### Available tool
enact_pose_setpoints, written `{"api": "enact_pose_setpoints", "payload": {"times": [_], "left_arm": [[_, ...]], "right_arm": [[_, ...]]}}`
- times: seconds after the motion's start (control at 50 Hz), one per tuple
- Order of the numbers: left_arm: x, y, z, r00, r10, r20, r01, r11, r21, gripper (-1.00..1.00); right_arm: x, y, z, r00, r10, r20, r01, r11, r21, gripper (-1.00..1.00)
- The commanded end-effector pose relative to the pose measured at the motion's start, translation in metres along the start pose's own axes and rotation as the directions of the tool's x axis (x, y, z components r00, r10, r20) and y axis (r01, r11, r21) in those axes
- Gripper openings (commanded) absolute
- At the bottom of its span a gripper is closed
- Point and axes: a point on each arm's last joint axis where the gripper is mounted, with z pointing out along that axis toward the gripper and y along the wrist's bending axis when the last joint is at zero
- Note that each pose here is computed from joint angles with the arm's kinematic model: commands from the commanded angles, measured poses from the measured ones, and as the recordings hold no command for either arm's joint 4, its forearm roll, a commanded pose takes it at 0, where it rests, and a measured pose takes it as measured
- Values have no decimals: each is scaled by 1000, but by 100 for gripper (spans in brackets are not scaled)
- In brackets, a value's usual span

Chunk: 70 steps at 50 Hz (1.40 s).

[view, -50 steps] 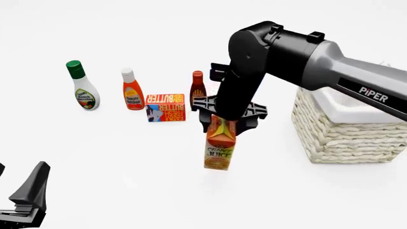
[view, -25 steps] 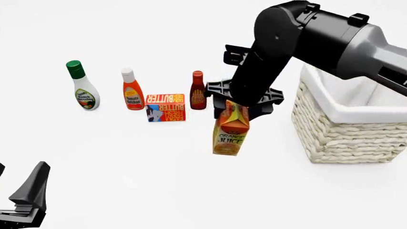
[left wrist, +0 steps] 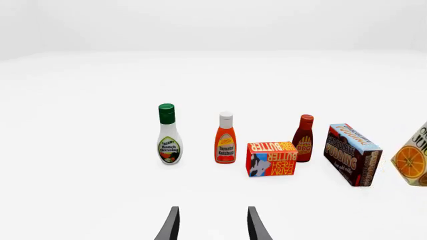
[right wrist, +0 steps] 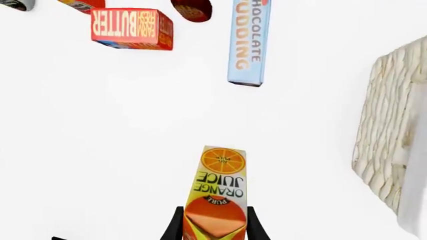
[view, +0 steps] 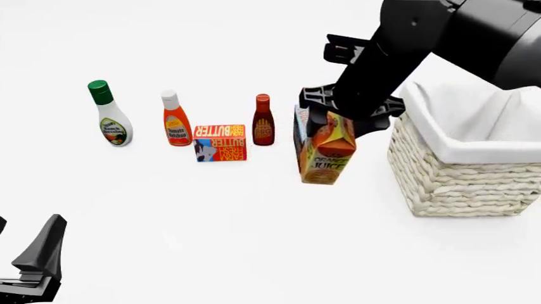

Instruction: Pick the orange juice and place it in the basket.

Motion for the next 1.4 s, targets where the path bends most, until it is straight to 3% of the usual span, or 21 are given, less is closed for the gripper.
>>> {"api": "enact_pose_setpoints", "payload": {"times": [0.02,0.5,0.64,0.84,1.4], "left_arm": [[1,0,0,1000,0,1,0,1000,-6,100],[1,0,0,1000,1,1,-1,1000,-6,100],[1,0,0,1000,0,1,0,1000,-6,100],[1,0,0,1000,0,1,0,1000,-6,100],[1,0,0,1000,0,1,0,1000,-6,100]], "right_arm": [[-5,-10,-12,999,-4,38,4,1000,-1,-100],[-15,-38,-47,989,-50,142,48,999,13,-100],[-21,-48,-62,977,-89,192,85,996,28,-100],[-22,-58,-68,973,-100,209,92,995,44,-100],[-28,-80,-105,935,-170,310,145,984,101,-100]]}}
